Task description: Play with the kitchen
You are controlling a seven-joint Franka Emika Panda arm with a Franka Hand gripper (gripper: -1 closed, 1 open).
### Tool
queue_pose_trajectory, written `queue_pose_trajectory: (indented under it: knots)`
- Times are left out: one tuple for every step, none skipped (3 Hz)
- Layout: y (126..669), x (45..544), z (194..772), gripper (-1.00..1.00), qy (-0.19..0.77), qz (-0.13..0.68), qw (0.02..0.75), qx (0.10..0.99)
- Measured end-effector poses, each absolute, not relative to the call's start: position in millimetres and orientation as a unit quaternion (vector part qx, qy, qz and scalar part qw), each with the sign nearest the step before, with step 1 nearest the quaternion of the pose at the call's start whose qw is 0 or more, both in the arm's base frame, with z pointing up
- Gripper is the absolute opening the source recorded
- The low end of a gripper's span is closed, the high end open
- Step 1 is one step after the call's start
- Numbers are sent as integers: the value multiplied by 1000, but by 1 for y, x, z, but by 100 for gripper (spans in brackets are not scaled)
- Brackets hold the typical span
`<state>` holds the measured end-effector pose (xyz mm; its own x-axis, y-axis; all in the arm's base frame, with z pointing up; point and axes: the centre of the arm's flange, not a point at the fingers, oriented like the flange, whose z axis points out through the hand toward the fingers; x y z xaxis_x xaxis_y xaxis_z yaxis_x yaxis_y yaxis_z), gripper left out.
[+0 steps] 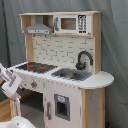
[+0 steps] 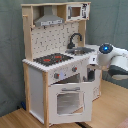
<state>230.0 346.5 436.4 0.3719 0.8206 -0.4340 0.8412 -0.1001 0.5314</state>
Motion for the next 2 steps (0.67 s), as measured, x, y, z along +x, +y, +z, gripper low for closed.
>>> queue_pose_trajectory:
  knots:
    - [347, 241, 435, 100, 595, -9, 345, 726]
    - [347, 257, 435, 100, 627, -1, 326, 707]
